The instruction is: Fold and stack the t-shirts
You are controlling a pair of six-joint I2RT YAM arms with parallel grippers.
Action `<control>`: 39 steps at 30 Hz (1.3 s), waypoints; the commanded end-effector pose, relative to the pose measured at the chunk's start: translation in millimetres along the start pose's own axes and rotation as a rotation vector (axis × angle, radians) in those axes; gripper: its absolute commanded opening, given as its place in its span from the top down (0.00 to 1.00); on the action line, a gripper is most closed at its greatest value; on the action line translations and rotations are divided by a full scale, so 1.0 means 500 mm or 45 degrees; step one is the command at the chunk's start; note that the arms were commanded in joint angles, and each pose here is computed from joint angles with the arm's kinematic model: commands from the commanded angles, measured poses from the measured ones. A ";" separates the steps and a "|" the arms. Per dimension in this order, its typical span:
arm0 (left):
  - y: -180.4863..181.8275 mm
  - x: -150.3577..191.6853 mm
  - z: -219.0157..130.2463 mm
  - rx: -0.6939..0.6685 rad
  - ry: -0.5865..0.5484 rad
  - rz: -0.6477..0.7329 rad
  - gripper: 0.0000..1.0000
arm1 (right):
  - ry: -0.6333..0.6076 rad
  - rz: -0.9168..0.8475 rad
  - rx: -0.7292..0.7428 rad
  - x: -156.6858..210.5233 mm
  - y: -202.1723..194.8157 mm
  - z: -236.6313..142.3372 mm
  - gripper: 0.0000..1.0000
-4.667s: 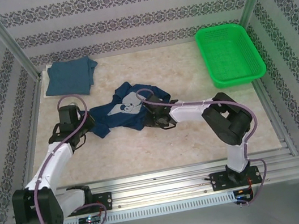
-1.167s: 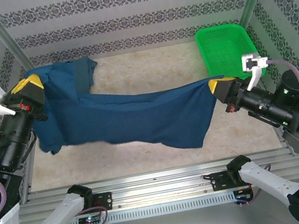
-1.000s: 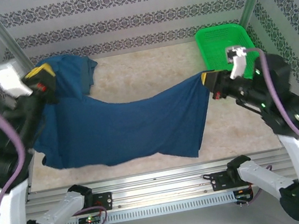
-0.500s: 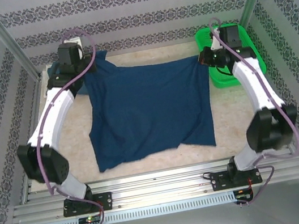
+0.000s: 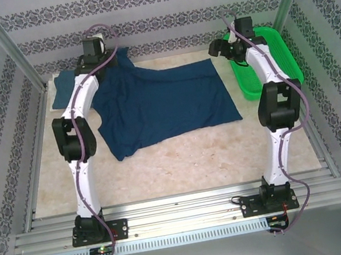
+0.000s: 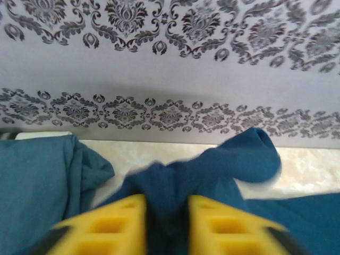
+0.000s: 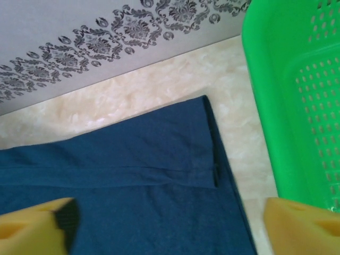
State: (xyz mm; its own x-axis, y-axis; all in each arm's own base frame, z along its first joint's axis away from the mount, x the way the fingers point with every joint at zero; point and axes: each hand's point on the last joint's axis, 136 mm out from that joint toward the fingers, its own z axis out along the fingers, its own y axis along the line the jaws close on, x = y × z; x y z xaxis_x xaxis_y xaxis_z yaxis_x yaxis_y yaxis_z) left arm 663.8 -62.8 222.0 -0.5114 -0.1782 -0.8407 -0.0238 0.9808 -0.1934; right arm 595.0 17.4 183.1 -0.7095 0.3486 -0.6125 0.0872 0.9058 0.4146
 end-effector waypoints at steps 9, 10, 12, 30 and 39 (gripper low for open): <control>0.096 -0.007 -0.312 -0.319 0.055 -0.186 0.00 | 0.054 0.108 0.096 0.201 -0.006 -0.185 0.09; 0.082 0.005 -0.358 -0.248 -0.008 -0.220 0.00 | 0.079 0.126 0.099 0.238 -0.015 -0.188 0.10; 0.067 0.041 -0.437 -0.185 -0.026 -0.256 0.00 | 0.127 0.134 0.126 0.294 -0.028 -0.194 0.11; 0.001 0.592 -0.450 -0.007 0.655 -0.371 0.37 | 0.427 0.172 0.298 0.475 -0.155 -0.132 0.26; 0.036 0.645 -0.375 -0.141 0.611 -0.378 0.41 | 0.478 0.236 0.346 0.524 -0.192 -0.148 0.29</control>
State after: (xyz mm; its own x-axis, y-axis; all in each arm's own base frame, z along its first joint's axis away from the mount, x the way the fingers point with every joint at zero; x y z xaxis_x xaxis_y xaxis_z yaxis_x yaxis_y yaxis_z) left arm 319.2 -86.6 45.4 -0.8443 -0.3845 -0.3732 -0.2854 0.9122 -0.2940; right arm 360.2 8.9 40.3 -0.8614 0.4282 -0.2732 0.3517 0.8909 0.2873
